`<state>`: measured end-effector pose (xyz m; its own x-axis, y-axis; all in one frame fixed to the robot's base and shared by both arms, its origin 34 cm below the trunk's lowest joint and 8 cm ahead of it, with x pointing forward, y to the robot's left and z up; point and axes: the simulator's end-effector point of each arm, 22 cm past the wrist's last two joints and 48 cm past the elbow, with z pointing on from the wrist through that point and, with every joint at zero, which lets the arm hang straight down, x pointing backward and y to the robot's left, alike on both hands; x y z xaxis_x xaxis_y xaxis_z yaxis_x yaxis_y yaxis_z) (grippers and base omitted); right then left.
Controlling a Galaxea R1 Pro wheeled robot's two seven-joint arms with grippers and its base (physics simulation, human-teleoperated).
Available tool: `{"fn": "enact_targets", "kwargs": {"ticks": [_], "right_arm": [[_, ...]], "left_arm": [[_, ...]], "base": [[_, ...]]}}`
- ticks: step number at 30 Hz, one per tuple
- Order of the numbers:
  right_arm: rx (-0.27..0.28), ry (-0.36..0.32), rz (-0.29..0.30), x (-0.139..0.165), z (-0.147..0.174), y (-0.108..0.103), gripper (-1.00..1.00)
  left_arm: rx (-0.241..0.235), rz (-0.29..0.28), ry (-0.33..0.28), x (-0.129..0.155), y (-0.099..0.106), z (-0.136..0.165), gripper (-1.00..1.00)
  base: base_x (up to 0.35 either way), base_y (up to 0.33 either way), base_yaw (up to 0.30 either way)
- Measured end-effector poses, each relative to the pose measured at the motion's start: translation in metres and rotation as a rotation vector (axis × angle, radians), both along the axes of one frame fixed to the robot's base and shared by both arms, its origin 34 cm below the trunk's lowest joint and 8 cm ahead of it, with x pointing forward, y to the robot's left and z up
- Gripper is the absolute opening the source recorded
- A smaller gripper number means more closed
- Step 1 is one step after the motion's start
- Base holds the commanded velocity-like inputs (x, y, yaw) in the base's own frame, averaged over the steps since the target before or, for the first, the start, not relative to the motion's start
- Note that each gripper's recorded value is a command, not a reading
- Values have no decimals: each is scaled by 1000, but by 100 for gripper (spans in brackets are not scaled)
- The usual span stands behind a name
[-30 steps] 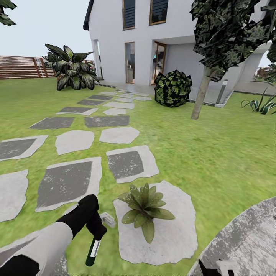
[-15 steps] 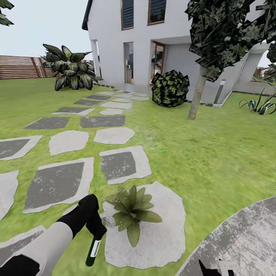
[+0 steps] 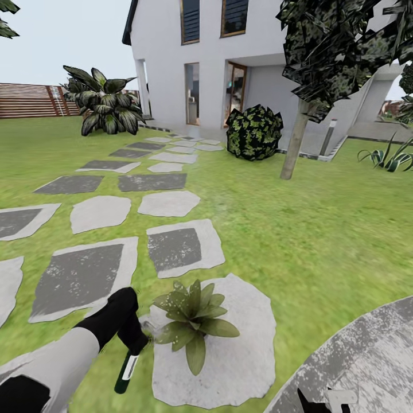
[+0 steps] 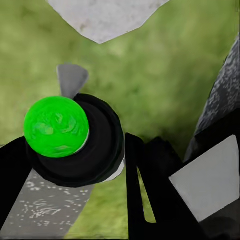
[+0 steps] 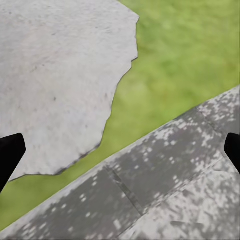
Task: Pick up the pesticide atomizer in the garden and spray insectifuge to fully cover both potted plants in the garden.
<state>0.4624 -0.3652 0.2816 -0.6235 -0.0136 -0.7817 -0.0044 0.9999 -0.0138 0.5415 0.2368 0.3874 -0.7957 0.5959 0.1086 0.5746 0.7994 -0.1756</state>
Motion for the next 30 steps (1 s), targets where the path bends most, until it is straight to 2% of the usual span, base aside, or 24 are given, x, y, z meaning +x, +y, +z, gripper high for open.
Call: {"fn": "enact_targets", "kwargs": {"ticks": [3, 6, 8, 10, 11, 13, 14, 16, 22, 30], "right_arm": [[0, -1, 0, 0, 0, 0, 100], [0, -1, 0, 0, 0, 0, 100], [1, -1, 0, 1, 0, 1, 100], [1, -1, 1, 1, 0, 1, 100], [1, -1, 0, 0, 0, 1, 100], [1, 0, 1, 0, 0, 1, 100], [1, -1, 1, 0, 0, 1, 100], [1, 0, 1, 0, 0, 1, 100], [-1, 0, -1, 0, 0, 0, 100], [-2, -1, -1, 0, 0, -1, 100]], "left_arm": [[26, 0, -7, -1, 30, -2, -100], [21, -6, -9, -1, 33, -3, -100], [13, -18, -17, 3, 25, -1, -100], [-21, -49, -17, 5, -2, 3, -100], [-34, -90, -17, 4, -22, 4, -100], [-48, -117, -9, 3, -33, 8, -100], [-75, -120, 5, 3, -40, 12, -100], [-95, -124, 12, 4, -45, 18, -100], [-86, -112, 28, -1, -34, 14, -100], [-97, -121, 28, -1, -42, 16, -100]], "base": [[0, 0, 0], [0, 0, 2], [0, 0, 97], [0, 0, 229], [0, 0, 264], [0, 0, 268], [0, 0, 250], [0, 0, 93], [0, 0, 40], [139, -87, 126]]}}
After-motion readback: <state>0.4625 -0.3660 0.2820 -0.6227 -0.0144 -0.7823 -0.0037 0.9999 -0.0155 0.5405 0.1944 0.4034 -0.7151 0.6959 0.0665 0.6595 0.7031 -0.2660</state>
